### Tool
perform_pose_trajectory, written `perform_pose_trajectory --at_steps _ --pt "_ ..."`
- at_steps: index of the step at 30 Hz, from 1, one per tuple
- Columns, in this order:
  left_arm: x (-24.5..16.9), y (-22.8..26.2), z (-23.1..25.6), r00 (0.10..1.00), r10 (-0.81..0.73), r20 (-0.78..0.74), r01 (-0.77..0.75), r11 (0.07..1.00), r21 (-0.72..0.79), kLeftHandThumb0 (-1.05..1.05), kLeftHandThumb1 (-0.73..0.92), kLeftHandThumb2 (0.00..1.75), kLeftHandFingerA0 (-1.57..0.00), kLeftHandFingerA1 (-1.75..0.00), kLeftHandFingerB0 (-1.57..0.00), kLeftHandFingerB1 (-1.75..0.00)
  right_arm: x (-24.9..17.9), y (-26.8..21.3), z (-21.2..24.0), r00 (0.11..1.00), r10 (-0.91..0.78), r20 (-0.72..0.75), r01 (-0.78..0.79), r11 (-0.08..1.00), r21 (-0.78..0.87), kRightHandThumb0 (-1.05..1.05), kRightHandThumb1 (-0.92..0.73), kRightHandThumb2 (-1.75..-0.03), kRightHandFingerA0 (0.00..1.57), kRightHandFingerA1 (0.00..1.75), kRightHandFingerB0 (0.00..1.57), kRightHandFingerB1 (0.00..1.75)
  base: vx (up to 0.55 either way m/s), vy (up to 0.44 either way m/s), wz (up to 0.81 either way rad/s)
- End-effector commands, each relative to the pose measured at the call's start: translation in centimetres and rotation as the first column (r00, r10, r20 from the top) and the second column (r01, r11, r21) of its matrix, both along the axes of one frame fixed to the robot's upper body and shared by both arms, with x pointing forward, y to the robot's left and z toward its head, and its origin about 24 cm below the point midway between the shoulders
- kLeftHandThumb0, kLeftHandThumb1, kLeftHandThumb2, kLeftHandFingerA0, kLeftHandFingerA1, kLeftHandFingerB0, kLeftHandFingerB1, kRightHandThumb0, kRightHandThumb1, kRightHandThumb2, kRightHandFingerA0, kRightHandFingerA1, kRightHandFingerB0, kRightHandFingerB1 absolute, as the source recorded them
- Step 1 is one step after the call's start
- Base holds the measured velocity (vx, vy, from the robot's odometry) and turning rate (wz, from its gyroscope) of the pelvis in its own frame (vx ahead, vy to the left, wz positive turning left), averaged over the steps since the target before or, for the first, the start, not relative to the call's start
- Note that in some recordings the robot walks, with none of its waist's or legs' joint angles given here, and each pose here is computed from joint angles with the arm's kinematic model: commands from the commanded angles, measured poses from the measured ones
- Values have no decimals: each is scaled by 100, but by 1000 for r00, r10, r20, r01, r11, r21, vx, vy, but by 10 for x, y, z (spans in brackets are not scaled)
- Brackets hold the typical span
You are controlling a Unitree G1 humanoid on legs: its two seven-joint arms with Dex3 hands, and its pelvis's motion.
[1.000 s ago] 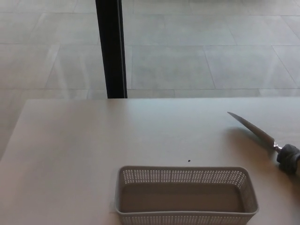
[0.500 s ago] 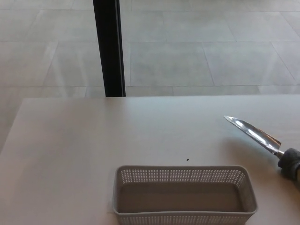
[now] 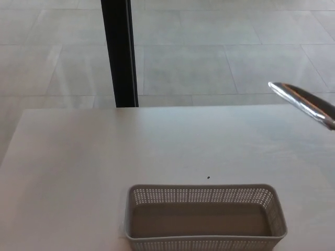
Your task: A garden tool is kept on the righthand side and a container is kept on the lefthand side on a desk infront of the robot. the robot uses its right hand to pick up the garden tool and makes a scooping motion inside the container
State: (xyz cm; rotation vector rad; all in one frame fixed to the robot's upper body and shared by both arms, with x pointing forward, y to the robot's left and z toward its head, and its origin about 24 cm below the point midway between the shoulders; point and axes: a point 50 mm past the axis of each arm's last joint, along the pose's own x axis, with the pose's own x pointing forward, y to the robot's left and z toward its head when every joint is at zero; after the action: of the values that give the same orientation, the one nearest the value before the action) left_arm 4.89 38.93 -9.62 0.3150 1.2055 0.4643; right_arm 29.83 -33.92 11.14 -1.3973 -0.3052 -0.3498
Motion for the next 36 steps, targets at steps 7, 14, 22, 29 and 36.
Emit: perform_pose_trajectory --at_steps 7,14,22,29,36 --pt "3 12 10 1000 1 16 -1 1000 29 -45 62 59 -70 -75 -68 -54 -14 15 79 904 392 167 -336 897 -286 -11 -45 -98 88 174 70 155 0 0 0" --pt "7 18 16 1000 -16 25 14 999 40 -46 63 59 -67 -75 -64 -52 -25 19 81 868 478 135 -409 842 -352 -12 -49 -90 90 175 68 164 0 0 0" --pt "6 19 16 1000 -7 27 6 999 42 -47 62 59 -73 -84 -64 -52 -33 13 86 865 498 53 -422 781 -460 -10 -39 -93 92 175 71 160 0 0 0" --pt "7 19 16 999 -40 4 39 997 64 -44 65 59 -74 -91 -64 -52 -38 18 100 830 558 4 -467 699 -541 -20 -48 -85 108 127 77 153 0 0 0" --pt "11 20 18 1000 -22 19 21 998 55 -45 64 59 -65 -71 -60 -49 -38 18 105 822 570 -20 -473 662 -581 -24 -54 -78 105 139 78 150 0 0 0"
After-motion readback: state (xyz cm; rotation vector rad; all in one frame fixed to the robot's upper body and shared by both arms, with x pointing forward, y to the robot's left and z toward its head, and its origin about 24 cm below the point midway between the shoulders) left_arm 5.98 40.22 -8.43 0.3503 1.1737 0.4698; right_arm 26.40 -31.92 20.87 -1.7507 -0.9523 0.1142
